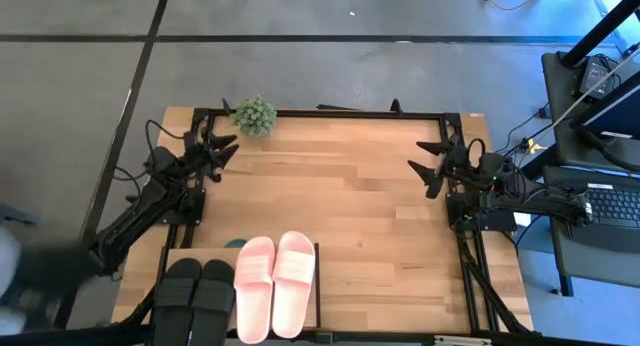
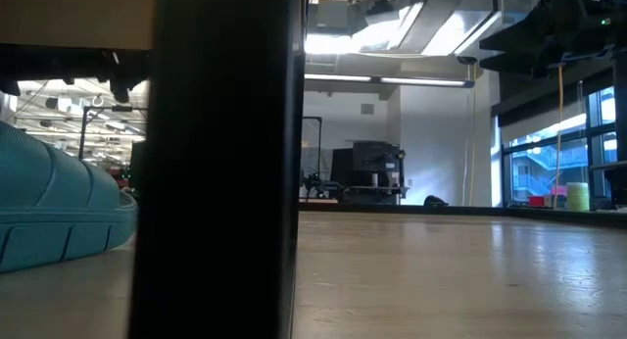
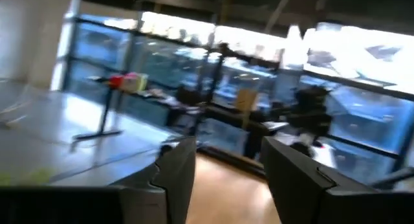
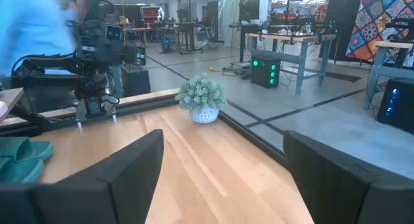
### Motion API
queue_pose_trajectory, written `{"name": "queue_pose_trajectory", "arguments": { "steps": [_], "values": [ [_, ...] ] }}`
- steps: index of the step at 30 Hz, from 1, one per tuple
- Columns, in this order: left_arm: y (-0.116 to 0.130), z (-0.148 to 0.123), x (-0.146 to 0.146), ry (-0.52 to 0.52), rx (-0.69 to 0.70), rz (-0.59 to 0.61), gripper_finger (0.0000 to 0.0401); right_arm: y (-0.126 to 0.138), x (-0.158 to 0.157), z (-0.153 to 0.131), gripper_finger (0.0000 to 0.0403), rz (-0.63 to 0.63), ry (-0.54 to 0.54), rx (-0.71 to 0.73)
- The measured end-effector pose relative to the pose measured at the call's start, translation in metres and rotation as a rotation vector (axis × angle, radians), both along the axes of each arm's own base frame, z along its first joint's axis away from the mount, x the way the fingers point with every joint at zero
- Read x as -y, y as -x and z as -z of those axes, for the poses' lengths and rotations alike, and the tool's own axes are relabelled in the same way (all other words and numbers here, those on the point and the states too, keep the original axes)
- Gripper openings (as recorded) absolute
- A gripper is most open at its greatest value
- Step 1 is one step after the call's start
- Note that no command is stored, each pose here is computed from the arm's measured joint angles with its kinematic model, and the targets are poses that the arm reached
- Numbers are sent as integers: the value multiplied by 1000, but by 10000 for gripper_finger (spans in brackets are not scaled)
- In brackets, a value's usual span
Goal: Pick and place slides into the shelf
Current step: Return to Home Position
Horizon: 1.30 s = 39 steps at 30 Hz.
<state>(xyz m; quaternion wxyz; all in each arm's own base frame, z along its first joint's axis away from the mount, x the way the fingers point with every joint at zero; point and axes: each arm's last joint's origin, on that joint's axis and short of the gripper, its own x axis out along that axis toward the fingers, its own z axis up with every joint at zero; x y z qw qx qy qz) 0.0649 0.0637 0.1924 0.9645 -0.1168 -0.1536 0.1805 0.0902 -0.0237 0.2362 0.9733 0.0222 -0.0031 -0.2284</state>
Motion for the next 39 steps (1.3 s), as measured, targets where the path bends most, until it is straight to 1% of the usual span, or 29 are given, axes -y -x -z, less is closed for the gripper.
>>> {"name": "queue_pose_trajectory", "arguments": {
  "steps": [3, 6, 8, 12, 15, 18, 22, 25, 28, 34, 36, 39],
  "values": [
    [0, 7, -4, 42, -45, -119, 168, 0, 0, 1, 317, 0, -2, -12],
    [-1, 18, -7, 104, -137, -200, 168, 0, 0, 4, 317, 1, -15, -33],
    [-2, 22, -7, 122, -168, -202, 168, 0, 0, 4, 317, 2, -28, -32],
    [-3, 22, -5, 124, -167, -188, 168, 0, 0, 4, 317, 5, -17, -38],
    [-4, 22, -4, 123, -168, -174, 168, -1, 1, 6, 317, 36, -8, -31],
    [-5, 22, -3, 121, -169, -162, 168, -4, 3, 20, 317, 77, -3, -15],
    [-5, 22, -3, 121, -169, -160, 168, -9, 4, 40, 317, 83, 29, 25],
    [-5, 22, -3, 121, -168, -160, 168, -10, 4, 49, 317, 84, 43, 49],
    [-5, 22, -3, 121, -169, -160, 168, -7, 4, 49, 317, 102, 78, 46],
    [-5, 22, -3, 121, -168, -159, 168, 3, 5, 44, 317, 208, 132, 81],
    [-5, 22, -3, 121, -168, -159, 168, 5, 5, 43, 317, 212, 146, 87],
    [-5, 22, -3, 120, -168, -157, 168, 4, 5, 47, 317, 204, 142, 45]
  ]
}}
